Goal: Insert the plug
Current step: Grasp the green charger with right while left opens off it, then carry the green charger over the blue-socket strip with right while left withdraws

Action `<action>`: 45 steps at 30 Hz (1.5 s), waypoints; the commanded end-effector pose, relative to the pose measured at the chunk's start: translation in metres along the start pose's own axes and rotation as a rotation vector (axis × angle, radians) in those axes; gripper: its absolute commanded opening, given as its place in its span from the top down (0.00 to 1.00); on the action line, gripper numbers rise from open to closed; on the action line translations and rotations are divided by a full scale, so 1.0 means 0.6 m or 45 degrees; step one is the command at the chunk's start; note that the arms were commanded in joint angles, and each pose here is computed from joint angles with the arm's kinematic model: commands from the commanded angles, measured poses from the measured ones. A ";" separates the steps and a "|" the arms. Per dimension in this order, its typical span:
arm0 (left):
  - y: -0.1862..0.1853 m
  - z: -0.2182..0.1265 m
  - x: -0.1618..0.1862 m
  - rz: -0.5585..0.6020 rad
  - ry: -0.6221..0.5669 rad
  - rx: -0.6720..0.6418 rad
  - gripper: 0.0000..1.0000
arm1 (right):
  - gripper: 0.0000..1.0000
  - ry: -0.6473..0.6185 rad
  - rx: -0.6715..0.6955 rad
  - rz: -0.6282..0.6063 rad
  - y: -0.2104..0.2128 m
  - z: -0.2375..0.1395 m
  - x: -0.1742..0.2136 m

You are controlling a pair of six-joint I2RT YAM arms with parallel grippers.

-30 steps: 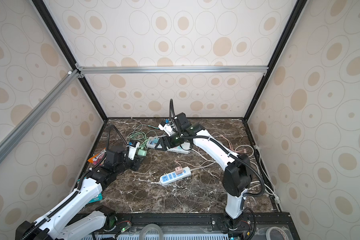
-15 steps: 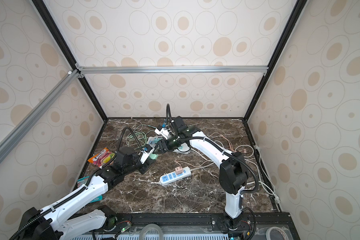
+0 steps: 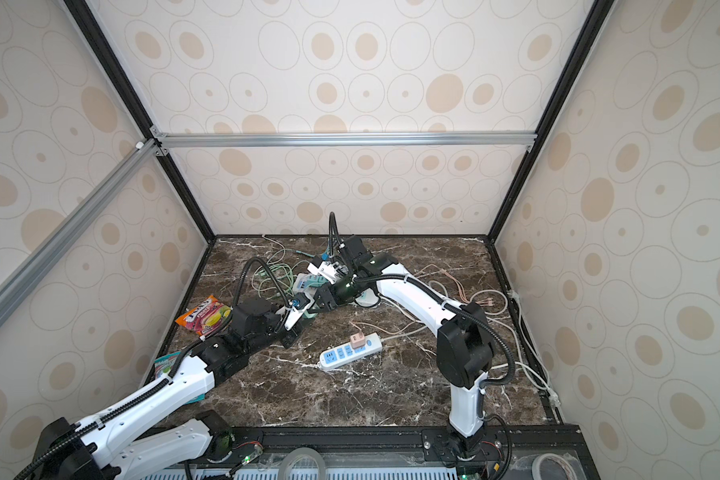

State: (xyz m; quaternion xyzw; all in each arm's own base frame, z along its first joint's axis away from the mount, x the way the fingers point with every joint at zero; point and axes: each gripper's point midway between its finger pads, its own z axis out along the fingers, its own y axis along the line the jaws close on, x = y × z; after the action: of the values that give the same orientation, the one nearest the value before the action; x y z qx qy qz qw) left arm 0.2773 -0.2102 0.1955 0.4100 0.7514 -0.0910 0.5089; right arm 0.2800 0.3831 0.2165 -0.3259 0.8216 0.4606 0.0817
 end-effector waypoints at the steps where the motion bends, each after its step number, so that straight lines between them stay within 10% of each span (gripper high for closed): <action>1: 0.003 -0.007 -0.024 0.057 -0.067 -0.022 1.00 | 0.76 0.001 -0.006 -0.050 0.011 0.005 -0.005; 9: 0.001 -0.016 -0.035 0.038 -0.126 -0.021 1.00 | 1.00 0.003 0.030 -0.140 0.008 0.000 -0.003; 15: 0.017 -0.031 -0.043 -0.099 -0.188 -0.093 0.26 | 1.00 0.026 0.098 -0.369 0.005 -0.013 0.006; 19: 0.049 -0.060 -0.049 -0.208 -0.274 -0.239 0.02 | 1.00 0.121 0.171 -0.567 -0.021 -0.015 0.037; 26: 0.100 -0.132 -0.063 -0.383 -0.548 -0.488 0.02 | 1.00 0.361 0.271 -0.926 -0.068 0.008 0.103; 45: 0.217 -0.244 0.031 -0.762 -0.547 -1.186 0.02 | 1.00 0.780 0.243 -1.371 -0.118 0.070 0.161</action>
State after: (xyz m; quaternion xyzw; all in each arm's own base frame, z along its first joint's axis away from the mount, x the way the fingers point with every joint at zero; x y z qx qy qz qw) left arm 0.2729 -0.0545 0.2759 -0.0539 0.6977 0.0265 0.7139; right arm 0.2481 0.3404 0.1027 -0.7690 0.6085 0.1693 0.0988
